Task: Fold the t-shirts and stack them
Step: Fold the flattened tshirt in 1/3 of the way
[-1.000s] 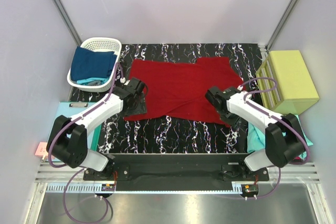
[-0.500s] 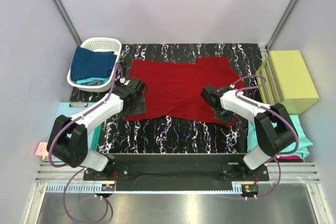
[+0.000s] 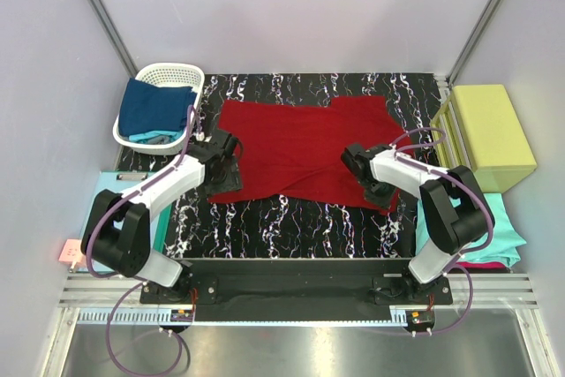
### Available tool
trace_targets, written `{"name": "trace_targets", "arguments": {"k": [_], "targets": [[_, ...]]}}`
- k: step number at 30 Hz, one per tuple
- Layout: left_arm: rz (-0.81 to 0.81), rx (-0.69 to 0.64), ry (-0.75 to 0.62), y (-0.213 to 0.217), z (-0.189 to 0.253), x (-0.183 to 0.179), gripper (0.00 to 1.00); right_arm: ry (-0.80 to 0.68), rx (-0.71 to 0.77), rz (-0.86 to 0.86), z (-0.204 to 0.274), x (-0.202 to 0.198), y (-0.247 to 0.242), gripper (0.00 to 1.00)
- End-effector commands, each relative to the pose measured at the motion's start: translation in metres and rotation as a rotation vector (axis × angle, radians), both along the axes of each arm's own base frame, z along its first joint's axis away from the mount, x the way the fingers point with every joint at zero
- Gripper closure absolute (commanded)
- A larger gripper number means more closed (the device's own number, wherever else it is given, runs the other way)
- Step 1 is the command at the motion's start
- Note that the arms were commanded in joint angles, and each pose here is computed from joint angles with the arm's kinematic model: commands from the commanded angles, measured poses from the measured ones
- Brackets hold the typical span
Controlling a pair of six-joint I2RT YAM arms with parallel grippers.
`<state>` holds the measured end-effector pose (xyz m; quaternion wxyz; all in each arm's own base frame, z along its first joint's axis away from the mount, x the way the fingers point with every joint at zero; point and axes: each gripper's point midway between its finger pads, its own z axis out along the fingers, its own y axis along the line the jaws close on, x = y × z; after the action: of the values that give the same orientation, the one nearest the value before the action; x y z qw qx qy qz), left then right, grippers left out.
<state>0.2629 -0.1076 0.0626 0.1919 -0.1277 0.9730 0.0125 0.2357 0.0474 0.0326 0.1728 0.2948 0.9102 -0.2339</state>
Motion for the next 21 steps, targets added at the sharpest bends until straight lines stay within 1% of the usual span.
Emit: {"name": "trace_targets", "arguments": {"k": [1, 3, 7, 12, 17, 21], "targets": [[0.027, -0.024, -0.008, 0.001, -0.003, 0.006, 0.28, -0.018, -0.008, -0.014, 0.008, -0.004, -0.009, 0.92], [0.029, -0.026, -0.002, 0.001, -0.005, 0.006, 0.28, -0.016, -0.013, -0.013, 0.009, -0.005, -0.01, 0.96], [0.03, -0.035, 0.032, -0.003, -0.013, 0.006, 0.29, -0.015, -0.019, -0.009, 0.01, -0.005, -0.012, 1.0], [0.036, -0.033, 0.051, -0.004, -0.019, 0.006, 0.3, -0.013, -0.033, 0.0, 0.013, -0.005, -0.015, 1.0], [0.055, 0.002, 0.073, 0.001, -0.027, 0.008, 0.32, -0.011, -0.043, -0.01, 0.015, -0.008, -0.018, 1.0], [0.101, 0.047, 0.09, 0.011, -0.031, 0.01, 0.32, -0.006, -0.067, -0.039, 0.024, -0.013, -0.025, 1.0]]}}
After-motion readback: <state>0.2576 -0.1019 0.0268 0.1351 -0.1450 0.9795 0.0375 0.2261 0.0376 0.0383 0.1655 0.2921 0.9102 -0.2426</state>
